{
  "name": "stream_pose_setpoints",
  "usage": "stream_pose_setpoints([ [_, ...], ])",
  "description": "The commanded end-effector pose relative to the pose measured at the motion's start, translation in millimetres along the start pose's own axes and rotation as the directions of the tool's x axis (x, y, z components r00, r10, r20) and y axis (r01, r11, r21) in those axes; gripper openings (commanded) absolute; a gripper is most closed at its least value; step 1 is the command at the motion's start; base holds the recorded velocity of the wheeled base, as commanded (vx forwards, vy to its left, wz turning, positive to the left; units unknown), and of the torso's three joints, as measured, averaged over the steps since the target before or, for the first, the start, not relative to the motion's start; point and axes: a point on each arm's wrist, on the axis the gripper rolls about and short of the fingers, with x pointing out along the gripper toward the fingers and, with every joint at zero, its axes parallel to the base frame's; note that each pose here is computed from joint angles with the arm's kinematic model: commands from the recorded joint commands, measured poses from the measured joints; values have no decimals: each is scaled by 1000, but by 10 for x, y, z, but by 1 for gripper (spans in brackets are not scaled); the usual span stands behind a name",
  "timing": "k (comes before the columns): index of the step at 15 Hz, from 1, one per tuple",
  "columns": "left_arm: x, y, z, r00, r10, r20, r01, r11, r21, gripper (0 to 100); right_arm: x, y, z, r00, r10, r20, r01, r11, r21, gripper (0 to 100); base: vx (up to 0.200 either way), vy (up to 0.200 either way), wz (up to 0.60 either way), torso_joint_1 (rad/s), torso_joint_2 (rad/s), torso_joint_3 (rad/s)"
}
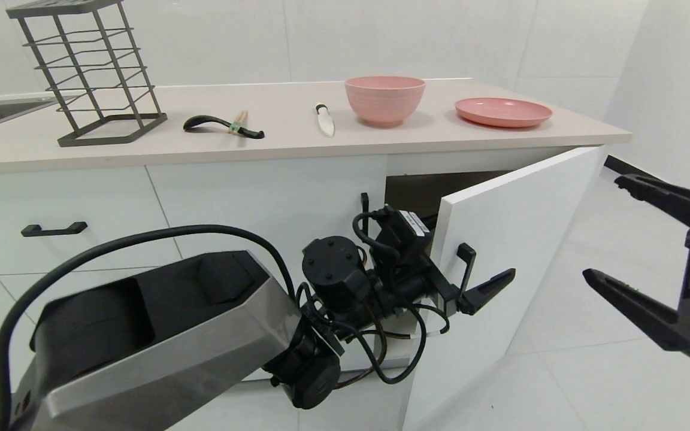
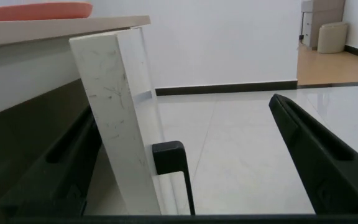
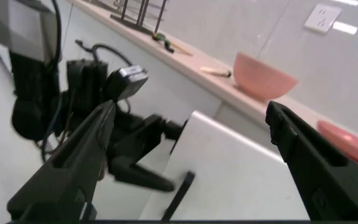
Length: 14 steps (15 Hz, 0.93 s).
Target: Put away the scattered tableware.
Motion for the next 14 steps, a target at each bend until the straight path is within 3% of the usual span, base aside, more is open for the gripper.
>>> stream_pose_setpoints([
  [1, 22, -97, -98, 1000, -23, -18, 23, 1000, -18, 100, 21, -36, 85, 999, -5, 33, 6, 1000, -31, 100, 0, 0, 0, 0, 0, 0],
  [6, 61, -234, -175, 998, -53, -29, 52, 998, -39, 100, 65, -96, 177, 997, -14, 71, 18, 998, -65, 100, 0, 0, 0, 0, 0, 0],
  [7, 82, -307, -196, 997, -70, -31, 68, 996, -50, 100, 76, -109, 193, 997, -15, 78, 20, 997, -71, 100, 0, 0, 0, 0, 0, 0],
  [10, 177, -606, -175, 990, -137, -15, 135, 986, -99, 100, 101, -153, 281, 994, -21, 110, 32, 994, -102, 100, 0, 0, 0, 0, 0, 0],
  [12, 294, -855, -114, 980, -198, 25, 200, 972, -124, 100, 94, -159, 338, 991, -41, 126, 55, 992, -114, 100, 0, 0, 0, 0, 0, 0],
  [14, 507, -1238, -56, 959, -272, 82, 282, 947, -154, 100, 117, -199, 436, 986, -44, 163, 68, 987, -144, 100, 0, 0, 0, 0, 0, 0],
])
